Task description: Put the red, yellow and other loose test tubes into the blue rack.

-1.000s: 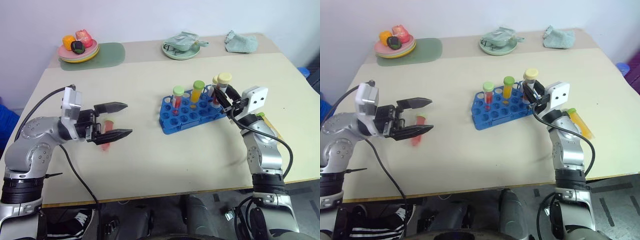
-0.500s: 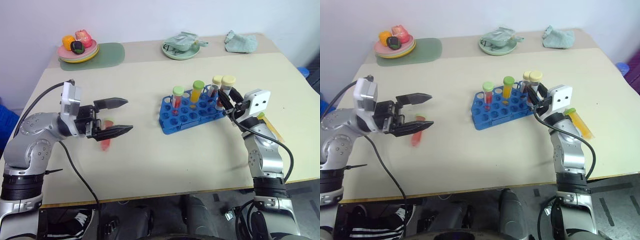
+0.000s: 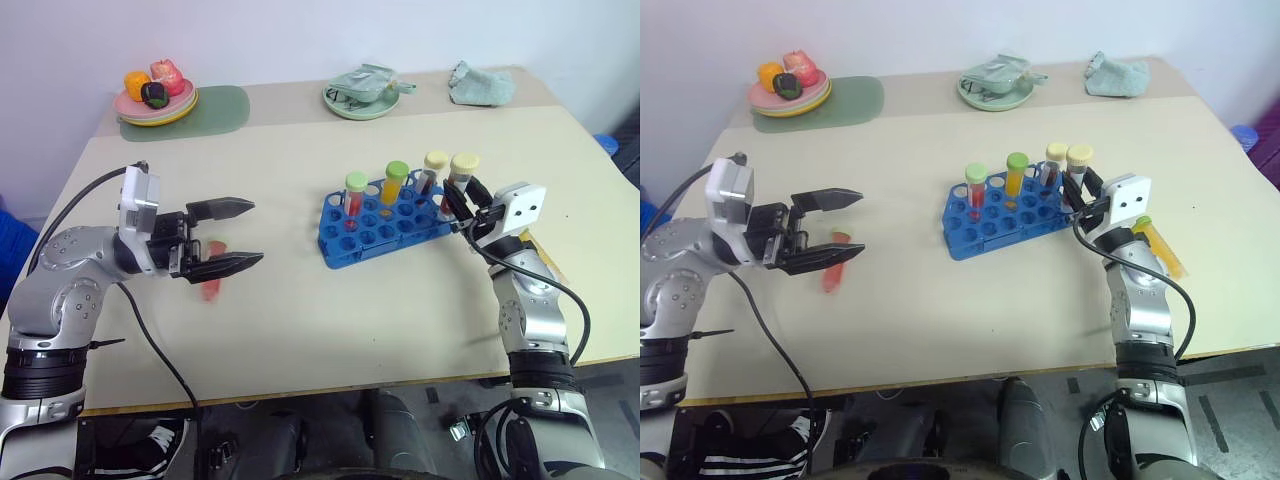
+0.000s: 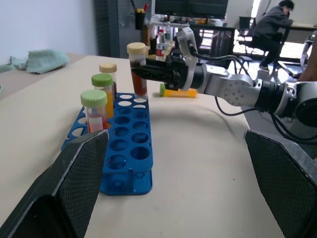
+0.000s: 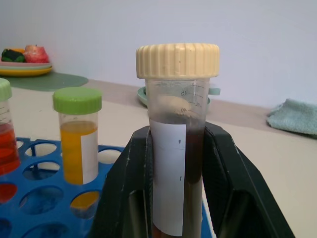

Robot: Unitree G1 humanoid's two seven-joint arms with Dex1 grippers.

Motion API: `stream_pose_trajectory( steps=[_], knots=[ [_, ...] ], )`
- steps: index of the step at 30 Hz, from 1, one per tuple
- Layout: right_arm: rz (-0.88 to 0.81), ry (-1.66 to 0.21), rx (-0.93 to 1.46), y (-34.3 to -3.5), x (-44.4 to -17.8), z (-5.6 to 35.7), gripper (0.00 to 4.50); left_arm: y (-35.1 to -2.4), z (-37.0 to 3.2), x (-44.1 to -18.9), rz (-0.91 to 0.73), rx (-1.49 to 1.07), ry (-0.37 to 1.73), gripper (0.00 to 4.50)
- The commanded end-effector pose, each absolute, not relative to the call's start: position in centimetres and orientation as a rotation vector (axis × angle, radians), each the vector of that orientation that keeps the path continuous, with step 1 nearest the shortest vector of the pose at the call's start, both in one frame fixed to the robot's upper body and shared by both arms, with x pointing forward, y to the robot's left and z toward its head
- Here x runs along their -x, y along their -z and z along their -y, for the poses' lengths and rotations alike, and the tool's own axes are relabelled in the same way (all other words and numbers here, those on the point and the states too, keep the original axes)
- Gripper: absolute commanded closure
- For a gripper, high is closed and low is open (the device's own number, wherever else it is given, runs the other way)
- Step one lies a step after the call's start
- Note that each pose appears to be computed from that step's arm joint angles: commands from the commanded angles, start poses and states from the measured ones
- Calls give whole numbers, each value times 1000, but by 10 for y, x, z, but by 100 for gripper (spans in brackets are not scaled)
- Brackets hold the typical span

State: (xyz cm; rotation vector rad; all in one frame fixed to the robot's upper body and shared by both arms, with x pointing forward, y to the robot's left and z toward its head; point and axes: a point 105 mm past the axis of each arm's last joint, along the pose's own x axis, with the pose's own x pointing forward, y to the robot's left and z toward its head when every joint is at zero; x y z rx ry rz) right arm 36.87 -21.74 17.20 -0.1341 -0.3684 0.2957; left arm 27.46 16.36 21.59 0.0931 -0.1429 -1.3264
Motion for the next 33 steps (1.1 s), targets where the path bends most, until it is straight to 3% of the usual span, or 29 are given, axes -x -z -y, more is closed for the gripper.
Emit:
stream_pose_trajectory(
  steps=[1, 24, 33],
  knots=[
    [408, -285, 141, -181, -370, 221, 372, -225, -170, -273, 181, -132, 1310, 0],
    [423, -286, 90, -178, -365, 205, 372, -221, -178, -275, 190, -130, 1300, 0],
    [415, -234, 41, -172, -361, 217, 372, -221, -180, -274, 187, -139, 1299, 0]
  ],
)
